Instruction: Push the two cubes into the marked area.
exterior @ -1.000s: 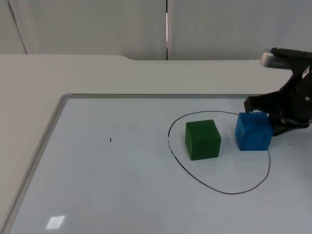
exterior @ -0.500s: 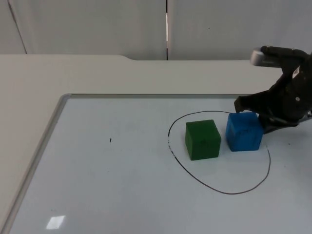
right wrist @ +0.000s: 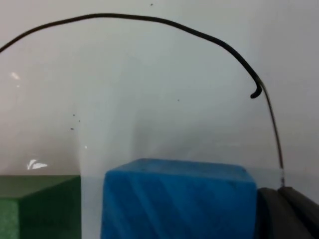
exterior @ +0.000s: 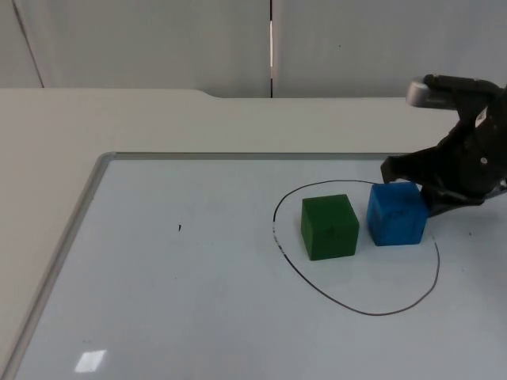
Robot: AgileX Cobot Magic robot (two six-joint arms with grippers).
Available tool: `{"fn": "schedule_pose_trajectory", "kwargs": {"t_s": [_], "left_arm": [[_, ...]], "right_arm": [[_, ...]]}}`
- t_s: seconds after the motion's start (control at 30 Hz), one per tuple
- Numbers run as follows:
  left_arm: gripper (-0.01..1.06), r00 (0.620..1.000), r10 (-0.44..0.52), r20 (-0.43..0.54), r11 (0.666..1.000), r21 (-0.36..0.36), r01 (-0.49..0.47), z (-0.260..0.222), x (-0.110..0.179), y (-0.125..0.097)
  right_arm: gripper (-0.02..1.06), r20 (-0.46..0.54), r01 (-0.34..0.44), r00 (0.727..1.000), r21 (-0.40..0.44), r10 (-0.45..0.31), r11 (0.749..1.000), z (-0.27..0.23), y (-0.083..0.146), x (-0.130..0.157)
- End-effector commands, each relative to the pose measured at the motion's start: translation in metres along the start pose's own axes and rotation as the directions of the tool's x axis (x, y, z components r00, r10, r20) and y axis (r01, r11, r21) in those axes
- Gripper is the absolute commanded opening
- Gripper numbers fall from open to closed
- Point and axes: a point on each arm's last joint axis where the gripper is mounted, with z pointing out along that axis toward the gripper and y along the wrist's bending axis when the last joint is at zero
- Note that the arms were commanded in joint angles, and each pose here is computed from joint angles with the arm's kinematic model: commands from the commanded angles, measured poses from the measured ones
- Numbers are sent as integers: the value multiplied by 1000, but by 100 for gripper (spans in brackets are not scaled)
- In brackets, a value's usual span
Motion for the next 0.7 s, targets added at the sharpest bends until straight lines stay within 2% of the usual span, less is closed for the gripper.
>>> {"fn": "schedule_pose_trajectory", "kwargs": {"t_s": [0.0,0.1,0.13,0.23,0.3,0.43,0.47,0.6,0.63,0.67], "left_arm": [[0,1000,-8,3,1000,-7,8,0,1,0],[0,1000,-8,3,1000,-7,8,0,1,0],[0,1000,-8,3,1000,-7,8,0,1,0],[0,1000,-8,3,1000,-7,8,0,1,0],[0,1000,-8,3,1000,-7,8,0,1,0],[0,1000,-8,3,1000,-7,8,0,1,0],[0,1000,-8,3,1000,-7,8,0,1,0],[0,1000,-8,3,1000,-7,8,0,1,0],[0,1000,-8,3,1000,-7,8,0,1,0],[0,1000,-8,3,1000,-7,8,0,1,0]], "right_arm": [[0,22,36,999,3,-36,999,-2,2,-3],[0,32,114,993,30,-115,993,-13,0,-7],[0,32,114,993,30,-115,993,-13,0,-7],[0,75,173,981,56,-177,983,-44,1,-15],[0,92,173,980,55,-178,983,-54,2,-17],[0,216,179,959,48,-185,983,-111,8,-27],[0,216,179,959,48,-185,983,-111,8,-27],[0,353,182,917,39,-184,983,-172,11,-29],[0,353,182,917,39,-184,983,-172,11,-29],[0,403,183,897,36,-181,983,-195,12,-27]]}}
